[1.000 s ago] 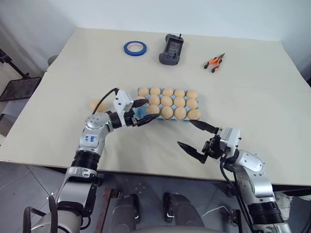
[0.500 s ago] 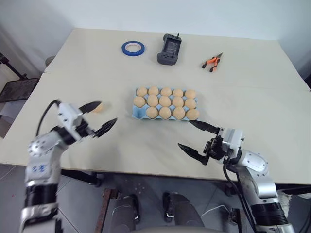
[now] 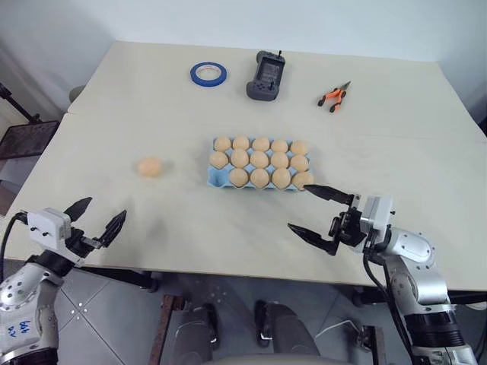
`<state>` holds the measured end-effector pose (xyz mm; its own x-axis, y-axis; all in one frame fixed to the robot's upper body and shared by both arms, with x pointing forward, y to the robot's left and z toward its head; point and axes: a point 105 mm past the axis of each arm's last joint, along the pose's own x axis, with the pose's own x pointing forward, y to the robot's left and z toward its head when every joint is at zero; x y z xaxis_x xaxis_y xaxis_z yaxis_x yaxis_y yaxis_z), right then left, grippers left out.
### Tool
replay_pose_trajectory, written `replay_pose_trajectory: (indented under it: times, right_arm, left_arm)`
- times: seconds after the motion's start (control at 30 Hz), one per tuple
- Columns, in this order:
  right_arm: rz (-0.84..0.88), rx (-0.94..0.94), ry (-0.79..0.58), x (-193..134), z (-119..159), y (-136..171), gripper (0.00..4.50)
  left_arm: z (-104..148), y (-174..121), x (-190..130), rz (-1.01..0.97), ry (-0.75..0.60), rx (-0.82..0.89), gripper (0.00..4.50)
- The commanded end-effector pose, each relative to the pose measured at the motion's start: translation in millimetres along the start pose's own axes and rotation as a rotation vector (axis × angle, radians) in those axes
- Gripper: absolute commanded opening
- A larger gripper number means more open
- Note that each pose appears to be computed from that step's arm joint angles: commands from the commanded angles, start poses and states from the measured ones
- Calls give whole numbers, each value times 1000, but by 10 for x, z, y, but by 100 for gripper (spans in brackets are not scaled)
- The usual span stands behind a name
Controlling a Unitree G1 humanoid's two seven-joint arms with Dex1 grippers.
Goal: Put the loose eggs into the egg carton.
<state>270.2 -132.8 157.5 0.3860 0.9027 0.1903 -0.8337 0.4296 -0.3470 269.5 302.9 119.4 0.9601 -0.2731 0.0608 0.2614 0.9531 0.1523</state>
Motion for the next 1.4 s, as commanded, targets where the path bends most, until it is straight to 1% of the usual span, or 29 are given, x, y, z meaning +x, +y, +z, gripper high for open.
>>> replay_pose_trajectory:
  times: [0.03, 0.1, 0.23, 0.4, 0.53, 0.63, 0.73, 0.8, 0.9, 0.93, 0.97, 1.0, 1.07, 1.13, 1.2, 1.27, 1.4]
  right_arm:
    - [11, -11, -24, 36, 55, -20, 450]
    - [10, -13, -25, 51, 60, -38, 450]
    - [12, -15, -23, 77, 53, -50, 450]
    - [13, -11, -26, 132, 37, -31, 450]
    - [10, -3, -35, 171, 39, 2, 450]
    - [5, 0, -37, 182, 43, 11, 450]
    - [-1, 2, -38, 181, 46, 10, 450]
    - [-3, 2, -38, 180, 46, 9, 450]
    - [-7, 2, -39, 181, 54, 8, 450]
    - [-8, 2, -39, 181, 55, 7, 450]
    - [-10, 2, -39, 181, 56, 4, 450]
    - [-11, 1, -39, 179, 58, 4, 450]
    - [-14, 2, -37, 177, 57, 8, 450]
    - [-16, 3, -36, 177, 52, 14, 450]
    - [-20, 3, -34, 176, 51, 15, 450]
    - [-26, 2, -34, 177, 53, 7, 450]
    - [-38, -7, -36, 186, 60, -11, 450]
  left_arm:
    - [205, 43, 243, 35, -51, 29, 449]
    - [191, 118, 393, 67, -28, 28, 449]
    - [182, 157, 774, 62, 6, 26, 449]
    - [177, 92, 1209, 18, 33, 30, 449]
    - [173, 88, 1381, -4, 46, -9, 449]
    - [109, 48, 1430, -30, 78, 10, 449]
    - [40, 50, 1438, -31, 102, -3, 385]
    - [19, 41, 1440, -40, 112, -8, 317]
    - [70, 0, 1449, -66, 88, 1, 224]
    - [96, -11, 1453, -73, 76, 5, 198]
    - [152, -31, 1466, -83, 50, 10, 185]
    - [229, -66, 1485, -100, 16, 13, 185]
    - [523, -386, 1581, -258, -92, 39, 185]
    - [649, -632, 1625, -374, -126, 67, 185]
    - [691, -817, 1653, -453, -127, 75, 185]
    - [678, -1011, 1688, -538, -99, 92, 185]
    - [649, -1172, 1723, -623, -75, 105, 185]
